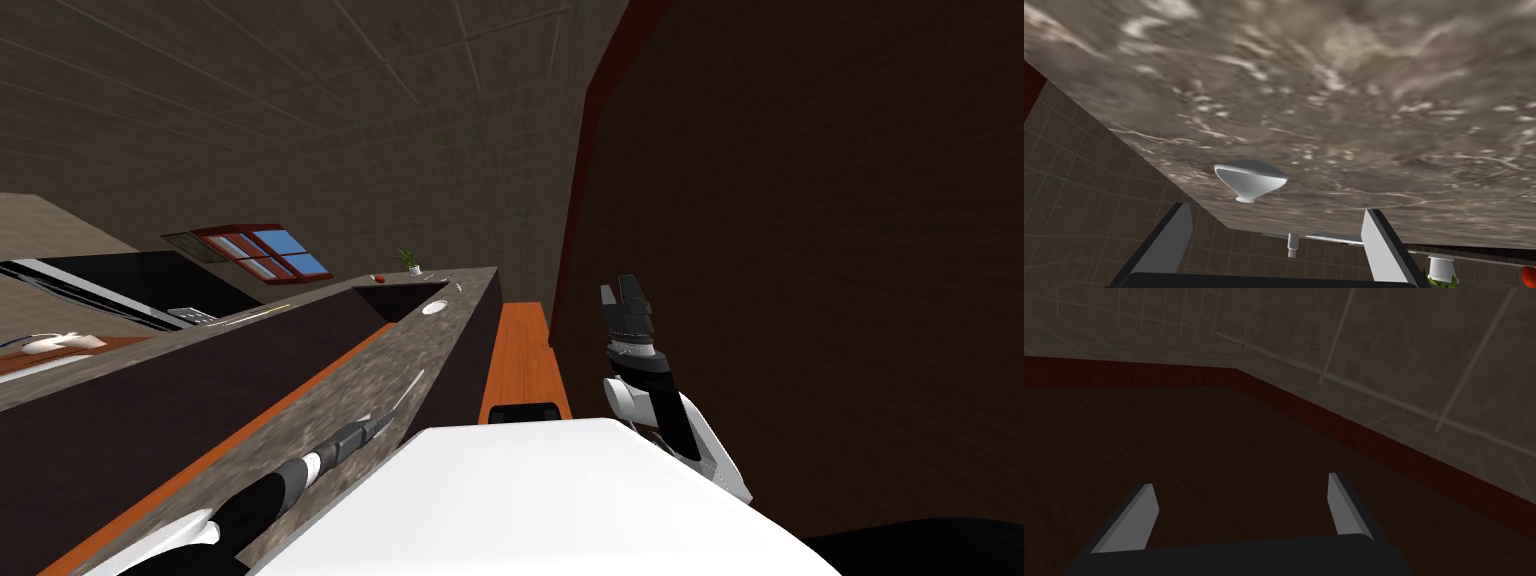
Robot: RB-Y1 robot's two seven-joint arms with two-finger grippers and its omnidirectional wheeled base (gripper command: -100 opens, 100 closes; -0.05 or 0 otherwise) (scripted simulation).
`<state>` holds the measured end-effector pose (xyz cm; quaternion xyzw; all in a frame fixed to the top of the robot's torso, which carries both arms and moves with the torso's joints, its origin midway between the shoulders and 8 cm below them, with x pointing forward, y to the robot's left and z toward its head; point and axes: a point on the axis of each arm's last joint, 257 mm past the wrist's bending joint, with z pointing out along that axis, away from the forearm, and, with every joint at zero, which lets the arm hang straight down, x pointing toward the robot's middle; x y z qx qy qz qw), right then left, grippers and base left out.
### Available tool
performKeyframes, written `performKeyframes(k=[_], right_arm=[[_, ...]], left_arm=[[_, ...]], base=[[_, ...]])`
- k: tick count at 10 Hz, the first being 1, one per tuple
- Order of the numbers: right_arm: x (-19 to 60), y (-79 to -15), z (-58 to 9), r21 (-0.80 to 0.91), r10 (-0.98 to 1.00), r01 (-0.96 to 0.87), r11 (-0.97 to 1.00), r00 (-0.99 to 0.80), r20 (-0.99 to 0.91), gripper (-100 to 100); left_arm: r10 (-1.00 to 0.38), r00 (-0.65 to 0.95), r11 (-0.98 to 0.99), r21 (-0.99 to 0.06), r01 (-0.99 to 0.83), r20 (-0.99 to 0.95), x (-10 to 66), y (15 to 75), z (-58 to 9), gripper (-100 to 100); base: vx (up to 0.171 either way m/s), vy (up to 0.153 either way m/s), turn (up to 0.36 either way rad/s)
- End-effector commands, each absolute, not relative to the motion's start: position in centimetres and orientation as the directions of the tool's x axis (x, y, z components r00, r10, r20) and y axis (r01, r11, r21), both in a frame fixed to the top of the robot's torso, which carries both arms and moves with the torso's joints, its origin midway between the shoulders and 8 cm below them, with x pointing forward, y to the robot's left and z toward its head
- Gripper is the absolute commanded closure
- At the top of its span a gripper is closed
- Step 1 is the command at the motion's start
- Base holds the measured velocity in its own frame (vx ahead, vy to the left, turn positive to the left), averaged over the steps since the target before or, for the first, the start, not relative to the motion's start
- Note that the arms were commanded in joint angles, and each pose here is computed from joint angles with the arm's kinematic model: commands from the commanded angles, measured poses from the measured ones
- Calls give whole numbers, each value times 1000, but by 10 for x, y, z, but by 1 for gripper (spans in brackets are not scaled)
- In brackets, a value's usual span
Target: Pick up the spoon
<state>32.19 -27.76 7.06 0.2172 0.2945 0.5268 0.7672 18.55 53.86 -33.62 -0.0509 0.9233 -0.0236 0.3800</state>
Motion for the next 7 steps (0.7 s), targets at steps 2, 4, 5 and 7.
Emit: performKeyframes(k=[2, 4, 5, 7], right_arm=[[322, -278, 71, 643, 936, -681, 351, 271, -223, 0], [322, -278, 71, 643, 936, -680, 351, 271, -223, 0], [322, -278, 71, 643, 936, -681, 351, 271, -223, 0], [322, -278, 71, 643, 936, -680, 351, 271, -223, 0]], left_arm=[[-91, -712, 996, -72, -57, -697, 170, 549, -340, -100], [-94, -715, 995, -96, -38, -692, 167, 544, -341, -100], [-77, -716, 997, -72, -38, -694, 155, 556, -343, -100], [-80, -719, 995, -95, -20, -690, 151, 552, -344, -100]], base=[[85, -14, 33], [83, -21, 38], [98, -20, 102], [77, -33, 31]])
